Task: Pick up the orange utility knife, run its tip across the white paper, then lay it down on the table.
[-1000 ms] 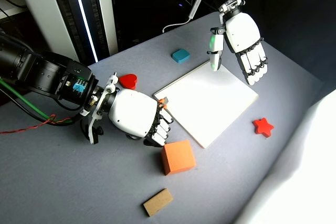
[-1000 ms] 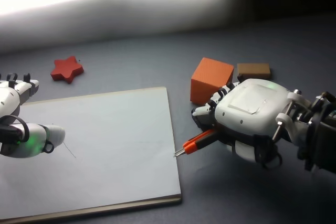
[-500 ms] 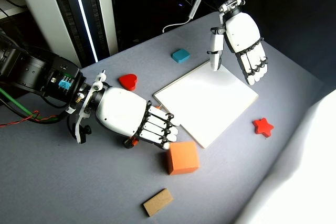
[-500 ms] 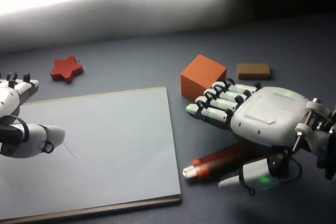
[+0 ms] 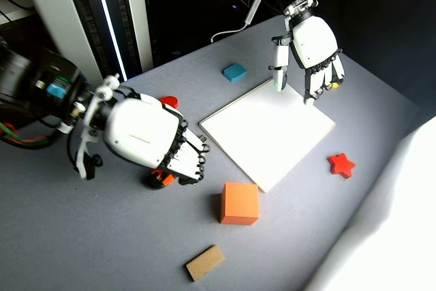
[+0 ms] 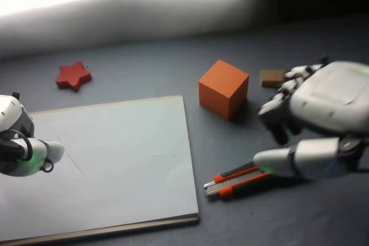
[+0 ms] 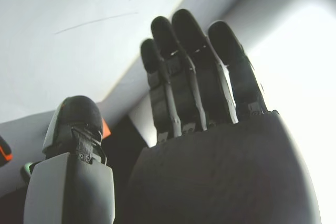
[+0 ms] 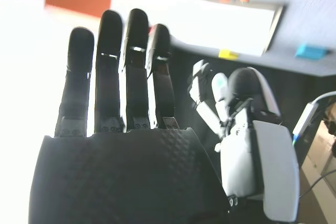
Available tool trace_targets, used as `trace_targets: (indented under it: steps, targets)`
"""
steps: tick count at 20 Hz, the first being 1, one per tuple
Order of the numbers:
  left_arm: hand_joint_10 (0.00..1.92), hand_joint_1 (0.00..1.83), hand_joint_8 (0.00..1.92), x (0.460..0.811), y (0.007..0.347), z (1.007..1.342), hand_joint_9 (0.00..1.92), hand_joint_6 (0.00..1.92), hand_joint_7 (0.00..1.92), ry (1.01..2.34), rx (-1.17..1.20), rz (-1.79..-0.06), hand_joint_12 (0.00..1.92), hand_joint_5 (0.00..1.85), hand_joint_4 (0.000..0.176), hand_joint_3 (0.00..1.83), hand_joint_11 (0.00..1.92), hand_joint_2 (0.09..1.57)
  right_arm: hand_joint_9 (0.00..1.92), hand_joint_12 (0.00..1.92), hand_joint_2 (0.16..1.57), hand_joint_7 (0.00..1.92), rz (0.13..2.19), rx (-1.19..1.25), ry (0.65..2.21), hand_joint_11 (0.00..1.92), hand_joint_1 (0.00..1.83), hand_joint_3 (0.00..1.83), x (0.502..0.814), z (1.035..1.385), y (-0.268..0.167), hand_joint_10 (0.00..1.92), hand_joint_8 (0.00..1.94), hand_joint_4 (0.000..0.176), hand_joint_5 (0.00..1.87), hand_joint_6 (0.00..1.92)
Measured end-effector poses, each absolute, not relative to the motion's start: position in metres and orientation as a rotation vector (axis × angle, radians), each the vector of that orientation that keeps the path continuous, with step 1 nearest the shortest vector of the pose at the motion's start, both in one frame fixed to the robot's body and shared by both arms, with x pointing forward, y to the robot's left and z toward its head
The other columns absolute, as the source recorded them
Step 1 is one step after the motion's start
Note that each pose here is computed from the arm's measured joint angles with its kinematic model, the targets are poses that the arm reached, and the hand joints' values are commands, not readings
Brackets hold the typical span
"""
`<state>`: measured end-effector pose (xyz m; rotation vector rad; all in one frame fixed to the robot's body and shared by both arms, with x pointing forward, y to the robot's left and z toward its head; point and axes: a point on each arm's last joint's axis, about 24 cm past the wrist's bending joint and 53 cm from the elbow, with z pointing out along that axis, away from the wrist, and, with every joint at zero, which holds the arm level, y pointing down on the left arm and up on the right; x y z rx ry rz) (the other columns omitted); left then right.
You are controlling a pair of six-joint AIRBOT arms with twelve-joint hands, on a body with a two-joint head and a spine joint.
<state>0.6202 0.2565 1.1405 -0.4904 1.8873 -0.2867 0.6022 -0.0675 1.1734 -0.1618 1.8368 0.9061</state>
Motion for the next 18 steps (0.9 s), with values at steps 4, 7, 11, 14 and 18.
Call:
trace_targets:
  steps: [4, 7, 11, 14, 18]
  targets:
    - [1.91, 0.27, 1.66, 0.625, 0.252, 1.153, 0.80, 1.32, 0.84, 1.858, -0.489, -0.312, 1.92, 0.72, 0.000, 0.00, 0.61, 1.32, 0.65, 1.92, 1.26, 0.83, 0.901, -0.084, 1.865, 0.43, 0.11, 0.00, 0.605, 1.198, -0.100, 1.82, 1.52, 0.000, 0.72, 1.45]
    - [1.92, 0.30, 1.69, 0.630, 0.242, 1.167, 0.78, 1.35, 0.81, 1.839, -0.425, -0.319, 1.92, 0.68, 0.000, 0.00, 0.61, 1.32, 0.64, 1.92, 1.27, 0.81, 0.890, -0.057, 1.936, 0.43, 0.14, 0.00, 0.600, 1.198, -0.119, 1.87, 1.57, 0.000, 0.70, 1.46]
    - [1.92, 0.35, 1.68, 0.630, 0.219, 1.176, 0.76, 1.48, 0.79, 1.849, -0.328, -0.351, 1.92, 0.66, 0.000, 0.00, 0.60, 1.32, 0.65, 1.92, 1.26, 0.81, 0.868, -0.042, 2.020, 0.43, 0.15, 0.00, 0.593, 1.180, -0.130, 1.89, 1.58, 0.000, 0.69, 1.44]
    - [1.92, 0.36, 1.68, 0.623, 0.203, 1.173, 0.74, 1.48, 0.78, 1.872, -0.309, -0.396, 1.92, 0.66, 0.000, 0.00, 0.57, 1.32, 0.63, 1.92, 1.27, 0.77, 0.875, 0.020, 1.924, 0.44, 0.13, 0.00, 0.605, 1.195, -0.135, 1.90, 1.61, 0.000, 0.67, 1.48]
    - [1.92, 0.36, 1.68, 0.627, 0.204, 1.183, 0.73, 1.42, 0.77, 1.841, -0.322, -0.402, 1.92, 0.67, 0.000, 0.00, 0.56, 1.32, 0.65, 1.92, 1.27, 0.78, 0.956, 0.126, 1.868, 0.45, 0.13, 0.00, 0.610, 1.212, -0.133, 1.86, 1.57, 0.000, 0.68, 1.47]
